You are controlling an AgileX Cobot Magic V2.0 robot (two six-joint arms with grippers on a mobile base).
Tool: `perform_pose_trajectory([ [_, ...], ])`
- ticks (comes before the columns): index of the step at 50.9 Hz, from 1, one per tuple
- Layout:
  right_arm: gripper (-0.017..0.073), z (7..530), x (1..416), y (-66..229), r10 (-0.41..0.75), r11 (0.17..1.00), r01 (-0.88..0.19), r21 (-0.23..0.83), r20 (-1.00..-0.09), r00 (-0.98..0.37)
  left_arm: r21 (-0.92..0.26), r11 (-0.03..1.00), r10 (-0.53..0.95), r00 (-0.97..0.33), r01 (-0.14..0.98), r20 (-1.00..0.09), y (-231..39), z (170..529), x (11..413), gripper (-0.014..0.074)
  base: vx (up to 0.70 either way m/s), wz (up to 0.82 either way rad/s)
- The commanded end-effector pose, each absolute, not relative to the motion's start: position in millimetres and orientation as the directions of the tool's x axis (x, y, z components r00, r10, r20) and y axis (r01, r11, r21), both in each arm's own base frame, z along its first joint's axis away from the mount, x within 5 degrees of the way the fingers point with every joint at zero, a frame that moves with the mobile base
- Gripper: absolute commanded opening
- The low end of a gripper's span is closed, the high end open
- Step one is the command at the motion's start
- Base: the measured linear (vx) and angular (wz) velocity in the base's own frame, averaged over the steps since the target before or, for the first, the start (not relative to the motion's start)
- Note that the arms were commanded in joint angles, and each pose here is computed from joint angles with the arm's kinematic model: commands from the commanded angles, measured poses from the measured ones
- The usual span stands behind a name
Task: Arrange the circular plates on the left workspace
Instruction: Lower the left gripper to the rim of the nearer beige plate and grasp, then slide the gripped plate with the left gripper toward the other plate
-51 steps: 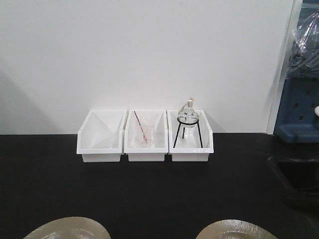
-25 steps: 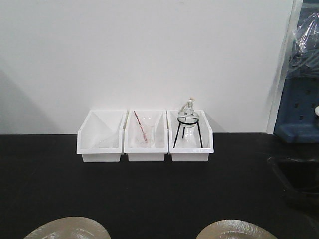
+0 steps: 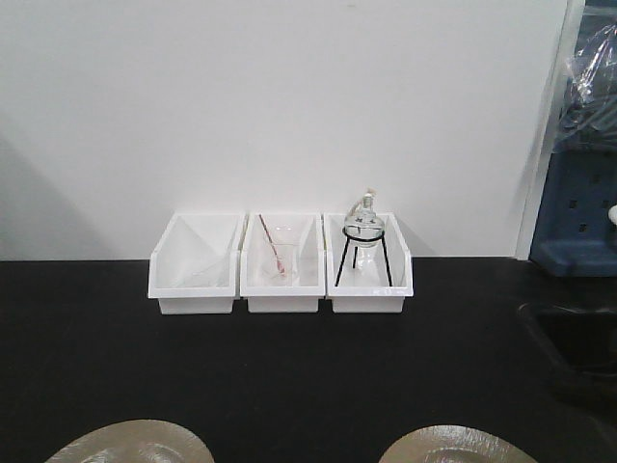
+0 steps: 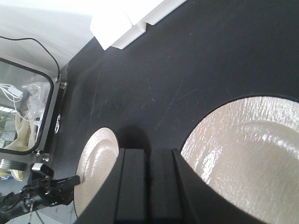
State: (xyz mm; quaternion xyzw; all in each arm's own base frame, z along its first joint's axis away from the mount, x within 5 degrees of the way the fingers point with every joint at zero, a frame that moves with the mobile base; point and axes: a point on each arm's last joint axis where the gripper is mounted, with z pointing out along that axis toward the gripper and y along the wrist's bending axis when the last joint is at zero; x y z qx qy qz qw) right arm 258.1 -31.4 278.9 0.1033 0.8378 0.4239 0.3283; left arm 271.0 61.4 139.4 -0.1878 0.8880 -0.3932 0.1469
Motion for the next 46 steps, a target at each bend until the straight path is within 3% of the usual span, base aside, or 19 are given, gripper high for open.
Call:
perform_pose_trajectory([
  [1, -0.0004, 299, 259, -31, 0.472, 0.594, -0.172, 0.786, -0.513, -0.717, -0.816, 0.561, -0.441, -0.885, -0.143, -0.149, 52, 153, 281, 0.0438, 0.00, 0.00],
  [8, -0.0004, 299, 259, -31, 0.465, 0.600, -0.180, 0.780, -0.522, -0.715, -0.813, 0.567, -0.411, -0.901, -0.134, -0.138, 41, 148, 284, 0.0295, 0.00, 0.00],
  [15, -0.0004, 299, 259, -31, 0.465, 0.600, -0.180, 0.780, -0.522, -0.715, -0.821, 0.559, -0.380, -0.916, -0.113, -0.132, 31, 149, 286, -0.0008, 0.00, 0.00],
  [32, -0.0004, 299, 259, -31, 0.464, 0.599, -0.181, 0.780, -0.522, -0.715, -0.955, 0.294, -0.566, -0.812, -0.041, -0.140, 3, 175, 312, -0.0006, 0.00, 0.00],
  [46, -0.0004, 299, 259, -31, 0.464, 0.607, -0.181, 0.773, -0.530, -0.710, -0.940, 0.342, -0.568, -0.799, -0.010, -0.198, -33, 190, 351, -0.0005, 0.00, 0.00],
])
